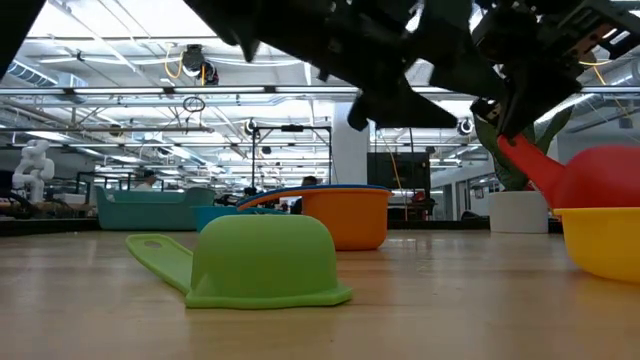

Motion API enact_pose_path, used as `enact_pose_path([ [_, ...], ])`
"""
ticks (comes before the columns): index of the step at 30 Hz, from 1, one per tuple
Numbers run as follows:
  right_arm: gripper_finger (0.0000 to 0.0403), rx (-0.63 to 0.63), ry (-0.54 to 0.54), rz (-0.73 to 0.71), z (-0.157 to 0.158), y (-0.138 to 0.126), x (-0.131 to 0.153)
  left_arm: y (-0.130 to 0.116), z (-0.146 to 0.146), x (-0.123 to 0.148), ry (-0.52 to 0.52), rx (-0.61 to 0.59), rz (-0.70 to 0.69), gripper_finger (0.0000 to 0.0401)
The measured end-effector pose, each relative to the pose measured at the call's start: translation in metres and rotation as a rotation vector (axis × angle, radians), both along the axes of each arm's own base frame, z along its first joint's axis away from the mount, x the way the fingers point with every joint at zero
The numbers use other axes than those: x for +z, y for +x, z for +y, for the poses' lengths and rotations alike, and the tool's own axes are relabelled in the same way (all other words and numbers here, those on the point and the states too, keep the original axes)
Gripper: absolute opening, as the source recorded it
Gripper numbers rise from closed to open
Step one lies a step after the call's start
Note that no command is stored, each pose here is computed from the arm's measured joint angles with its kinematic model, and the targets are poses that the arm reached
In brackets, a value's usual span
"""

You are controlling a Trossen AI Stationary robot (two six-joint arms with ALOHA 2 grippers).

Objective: Nest measuring cups in basket
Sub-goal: Stack the red measuring cup on top of the light blue measuring cup

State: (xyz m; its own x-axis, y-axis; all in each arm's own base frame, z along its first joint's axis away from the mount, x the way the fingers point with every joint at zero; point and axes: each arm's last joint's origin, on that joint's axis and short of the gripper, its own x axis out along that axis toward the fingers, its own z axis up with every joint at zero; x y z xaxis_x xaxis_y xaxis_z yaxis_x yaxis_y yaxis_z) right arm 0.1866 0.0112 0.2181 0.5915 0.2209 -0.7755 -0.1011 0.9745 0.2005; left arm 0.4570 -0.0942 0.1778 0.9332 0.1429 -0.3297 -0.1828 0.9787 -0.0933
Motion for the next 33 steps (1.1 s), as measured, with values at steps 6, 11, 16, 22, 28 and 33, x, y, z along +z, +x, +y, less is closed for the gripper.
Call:
enact_pose_path([
  [6,0.0,0.001,0.002,-0.036,0.0,-0.004,0.006,0.012,0.013,-0.017,-0.042,0.056,-0.021,0.0358],
  [11,0.0,0.003,0.001,-0.065,0.0,-0.004,0.009,0.018,0.013,-0.026,-0.072,0.002,-0.085,0.036],
  [16,0.0,0.009,-0.003,-0.108,0.0,-0.001,0.011,0.018,0.013,-0.024,-0.043,-0.009,-0.098,0.036],
  [22,0.0,0.024,-0.014,-0.196,0.0,0.004,0.017,0.02,0.019,-0.02,-0.075,0.009,-0.144,0.0353],
  [28,0.0,0.038,-0.026,-0.268,0.001,0.009,0.022,0.021,0.024,-0.02,-0.096,-0.005,-0.15,0.0279],
  [33,0.0,0.034,-0.049,-0.29,0.002,0.01,0.024,0.021,0.025,-0.02,-0.09,-0.021,-0.145,0.016],
])
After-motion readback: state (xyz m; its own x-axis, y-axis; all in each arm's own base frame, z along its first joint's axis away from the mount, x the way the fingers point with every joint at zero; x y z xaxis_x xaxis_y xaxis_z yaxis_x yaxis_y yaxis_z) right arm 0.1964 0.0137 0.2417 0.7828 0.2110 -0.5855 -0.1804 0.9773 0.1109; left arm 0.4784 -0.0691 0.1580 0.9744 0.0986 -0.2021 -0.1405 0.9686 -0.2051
